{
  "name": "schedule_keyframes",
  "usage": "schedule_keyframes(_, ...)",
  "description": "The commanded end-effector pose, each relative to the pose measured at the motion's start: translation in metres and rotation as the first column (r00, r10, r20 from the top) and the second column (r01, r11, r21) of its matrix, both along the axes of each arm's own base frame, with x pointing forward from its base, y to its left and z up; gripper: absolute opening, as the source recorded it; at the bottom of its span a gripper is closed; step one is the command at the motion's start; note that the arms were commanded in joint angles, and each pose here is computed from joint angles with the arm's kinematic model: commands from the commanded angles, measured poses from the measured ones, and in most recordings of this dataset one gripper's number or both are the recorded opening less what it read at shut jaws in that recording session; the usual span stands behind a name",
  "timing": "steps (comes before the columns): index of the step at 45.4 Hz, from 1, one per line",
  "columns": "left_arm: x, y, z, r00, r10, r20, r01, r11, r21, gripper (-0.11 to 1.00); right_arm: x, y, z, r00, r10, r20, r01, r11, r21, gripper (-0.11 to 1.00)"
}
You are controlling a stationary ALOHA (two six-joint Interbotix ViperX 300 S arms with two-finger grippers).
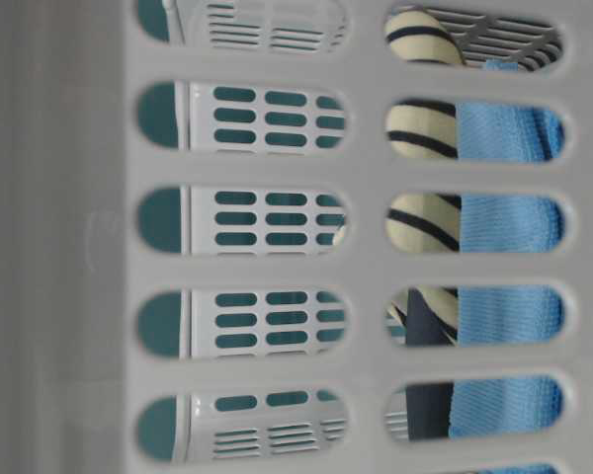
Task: Pick up the blue cloth from the shopping basket with the left arm.
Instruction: 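Move the left gripper over the basket toward the blue cloth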
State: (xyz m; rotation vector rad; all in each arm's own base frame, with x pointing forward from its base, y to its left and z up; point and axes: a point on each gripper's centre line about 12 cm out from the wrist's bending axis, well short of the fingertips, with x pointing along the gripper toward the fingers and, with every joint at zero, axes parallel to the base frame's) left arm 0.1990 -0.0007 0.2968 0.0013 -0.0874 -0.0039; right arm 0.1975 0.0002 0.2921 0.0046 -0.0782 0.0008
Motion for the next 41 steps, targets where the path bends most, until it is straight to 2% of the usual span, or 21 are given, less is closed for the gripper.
schedule_keyframes(1, 0.004, -0.004, 0.017, 1.0, -0.021, 0.004, 0.021, 1.0, 0.021, 0.06, 0.003, 0.0, 0.004, 1.0, -0.001, 0.008, 0.001, 1.0, 0.003, 0.01)
schedule_keyframes(5, 0.008, -0.004, 0.024, 0.998, -0.021, -0.054, 0.021, 1.0, 0.002, 0.0, 0.003, 0.0, 0.002, 1.0, -0.001, -0.008, 0.001, 1.0, 0.008, 0.01)
schedule_keyframes(9, 0.014, -0.004, 0.033, 0.989, -0.02, -0.15, 0.018, 1.0, -0.019, 0.0, 0.003, 0.0, 0.001, 1.0, 0.0, -0.025, 0.001, 1.0, 0.014, 0.01)
schedule_keyframes(19, 0.037, -0.011, 0.06, 0.933, -0.038, -0.357, 0.033, 0.999, -0.022, 0.0, 0.003, 0.0, -0.002, 0.999, 0.001, -0.049, 0.0, 1.0, 0.027, 0.01)
schedule_keyframes(25, 0.063, -0.018, 0.073, 0.881, -0.05, -0.471, 0.046, 0.999, -0.02, 0.0, 0.003, 0.0, -0.003, 0.999, 0.001, -0.054, 0.001, 1.0, 0.027, 0.01)
schedule_keyframes(34, 0.122, -0.028, 0.073, 0.751, -0.045, -0.658, 0.051, 0.999, -0.011, 0.0, 0.003, 0.0, -0.003, 0.999, 0.001, -0.054, 0.001, 1.0, 0.027, 0.01)
schedule_keyframes(41, 0.16, -0.033, 0.065, 0.681, -0.039, -0.731, 0.054, 0.999, -0.002, 0.0, 0.003, 0.0, -0.003, 0.999, 0.001, -0.054, 0.001, 1.0, 0.027, 0.01)
